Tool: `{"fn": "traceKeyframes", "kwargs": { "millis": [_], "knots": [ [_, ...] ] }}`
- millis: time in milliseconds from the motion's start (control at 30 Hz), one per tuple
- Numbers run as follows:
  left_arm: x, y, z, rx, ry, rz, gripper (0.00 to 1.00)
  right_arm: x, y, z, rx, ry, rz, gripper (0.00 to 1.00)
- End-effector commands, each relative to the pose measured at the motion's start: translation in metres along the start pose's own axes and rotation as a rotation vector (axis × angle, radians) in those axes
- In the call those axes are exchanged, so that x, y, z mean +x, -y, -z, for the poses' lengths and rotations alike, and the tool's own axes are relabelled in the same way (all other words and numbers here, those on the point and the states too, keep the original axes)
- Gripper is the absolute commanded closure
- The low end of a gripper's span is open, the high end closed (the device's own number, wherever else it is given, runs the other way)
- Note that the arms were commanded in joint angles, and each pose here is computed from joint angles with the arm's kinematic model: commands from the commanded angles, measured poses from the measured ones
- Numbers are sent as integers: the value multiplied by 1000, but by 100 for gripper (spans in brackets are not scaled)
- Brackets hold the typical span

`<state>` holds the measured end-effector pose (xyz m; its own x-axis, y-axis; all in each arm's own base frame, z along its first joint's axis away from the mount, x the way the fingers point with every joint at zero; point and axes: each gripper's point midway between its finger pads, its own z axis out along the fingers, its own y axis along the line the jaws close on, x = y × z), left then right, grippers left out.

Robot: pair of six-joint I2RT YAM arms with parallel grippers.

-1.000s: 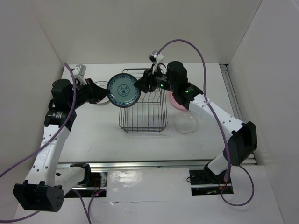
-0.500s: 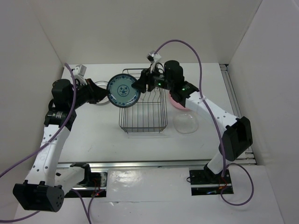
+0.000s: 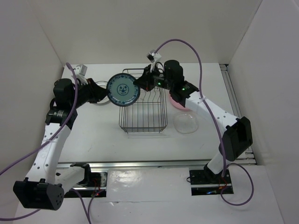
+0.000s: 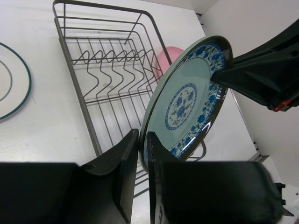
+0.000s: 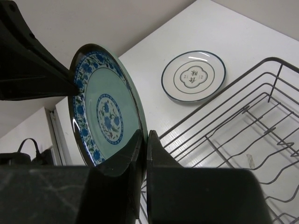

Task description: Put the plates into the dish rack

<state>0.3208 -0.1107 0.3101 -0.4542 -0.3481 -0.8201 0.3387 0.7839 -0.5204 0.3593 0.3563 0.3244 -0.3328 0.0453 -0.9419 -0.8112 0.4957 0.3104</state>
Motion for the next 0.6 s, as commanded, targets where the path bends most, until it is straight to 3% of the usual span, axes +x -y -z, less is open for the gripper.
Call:
{"fn": "traceKeyframes", "kwargs": {
  "millis": [0, 100, 133, 300, 433, 567],
  "knots": [
    [-13, -1, -2, -24, 47, 21, 72, -37, -6, 4, 30, 94, 48, 100],
    [-14, -18, -1, -111, 62, 62, 26, -32, 22, 6, 203, 88, 34, 100],
    [-17, -27, 2, -157, 89, 76, 0, -38, 45, 13, 345, 117, 29, 100],
    [-22, -76, 27, -418, 182, 181, 0, -44, 115, 55, 820, 165, -6, 100],
    [-7, -109, 31, -582, 115, 251, 0, -45, 157, 110, 1265, 209, -3, 100],
    [7, -122, 25, -609, 26, 288, 0, -37, 173, 127, 1466, 133, 43, 100]
  ]
}}
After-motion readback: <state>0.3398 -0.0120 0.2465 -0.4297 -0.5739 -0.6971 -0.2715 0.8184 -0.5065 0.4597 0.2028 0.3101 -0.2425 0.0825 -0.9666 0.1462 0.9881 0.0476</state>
